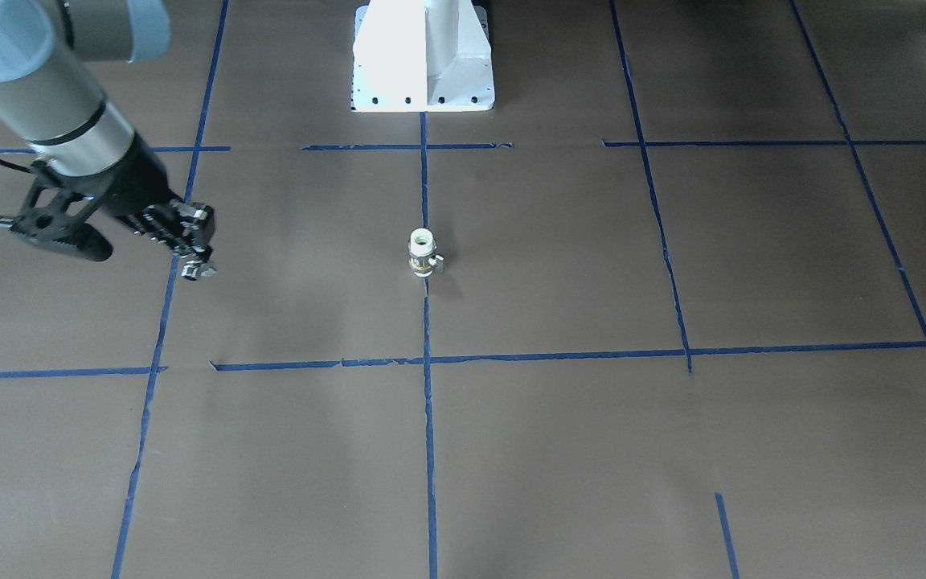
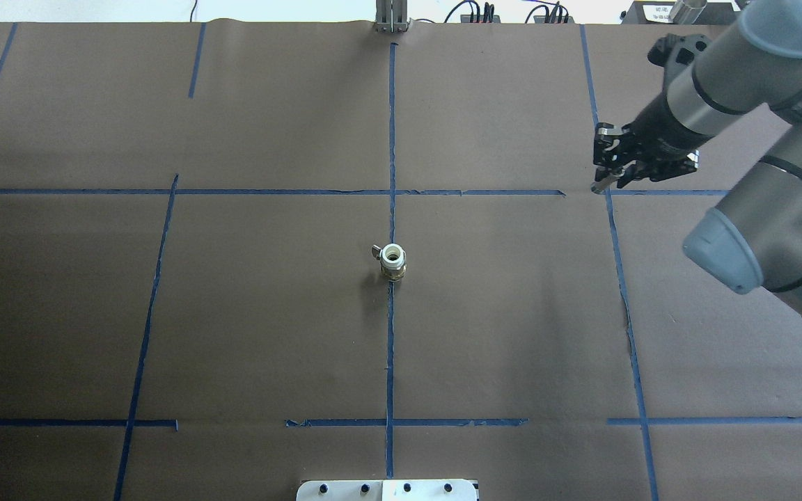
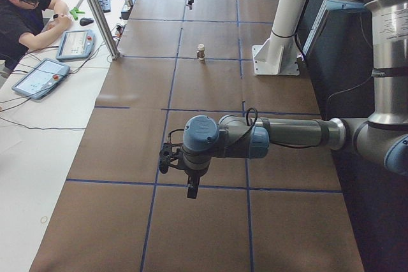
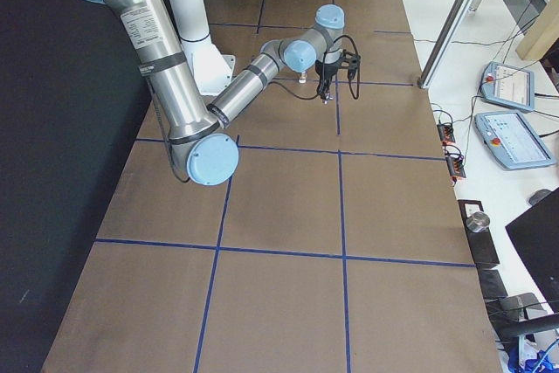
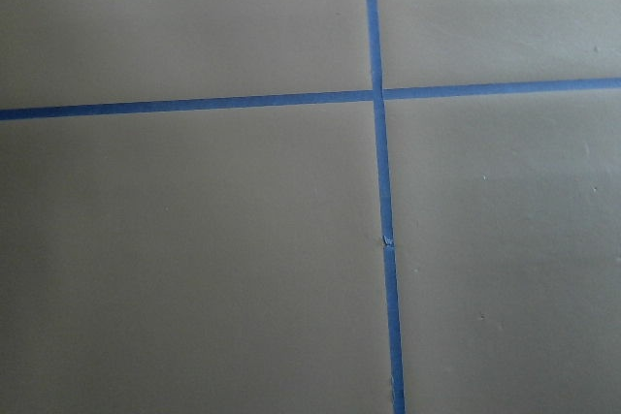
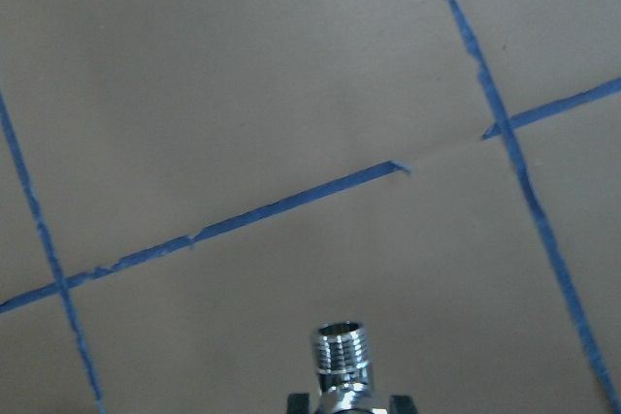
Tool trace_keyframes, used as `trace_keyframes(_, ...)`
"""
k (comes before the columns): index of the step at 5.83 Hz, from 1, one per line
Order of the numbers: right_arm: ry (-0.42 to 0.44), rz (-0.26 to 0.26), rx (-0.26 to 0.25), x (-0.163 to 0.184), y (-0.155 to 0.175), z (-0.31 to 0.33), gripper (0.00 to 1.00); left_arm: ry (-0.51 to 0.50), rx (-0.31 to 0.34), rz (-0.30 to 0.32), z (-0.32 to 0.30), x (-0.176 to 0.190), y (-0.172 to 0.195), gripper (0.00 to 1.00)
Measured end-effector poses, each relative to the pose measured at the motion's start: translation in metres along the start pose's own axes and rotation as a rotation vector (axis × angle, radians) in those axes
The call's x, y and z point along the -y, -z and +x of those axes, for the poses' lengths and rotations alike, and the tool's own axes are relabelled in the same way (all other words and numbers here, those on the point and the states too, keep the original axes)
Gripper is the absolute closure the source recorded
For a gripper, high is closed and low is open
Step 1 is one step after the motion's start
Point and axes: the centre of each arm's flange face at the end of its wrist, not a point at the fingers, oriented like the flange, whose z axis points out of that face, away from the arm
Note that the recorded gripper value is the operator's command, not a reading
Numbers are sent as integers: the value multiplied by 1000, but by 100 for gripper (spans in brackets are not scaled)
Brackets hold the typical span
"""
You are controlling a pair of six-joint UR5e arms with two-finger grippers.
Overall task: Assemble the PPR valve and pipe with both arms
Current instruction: 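Carry the chrome fitting with the right gripper above the white pipe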
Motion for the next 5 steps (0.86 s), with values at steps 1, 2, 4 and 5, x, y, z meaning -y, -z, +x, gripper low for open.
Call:
trace_keyframes(1, -52, 8, 3, -34, -6, -33, 100, -8, -3, -23, 12, 5, -10, 0)
trace_keyframes(2, -82, 12, -3, -68, -13, -61, 100, -38, -9, -56, 28, 10, -24, 0)
trace_keyframes(4, -139, 33, -28, -125, -23, -100, 100, -72, -18, -88, 46, 16, -39, 0)
trace_keyframes(5, -173, 43, -24, -144, -26, -116, 100, -76, -20, -92, 48, 16, -41, 0)
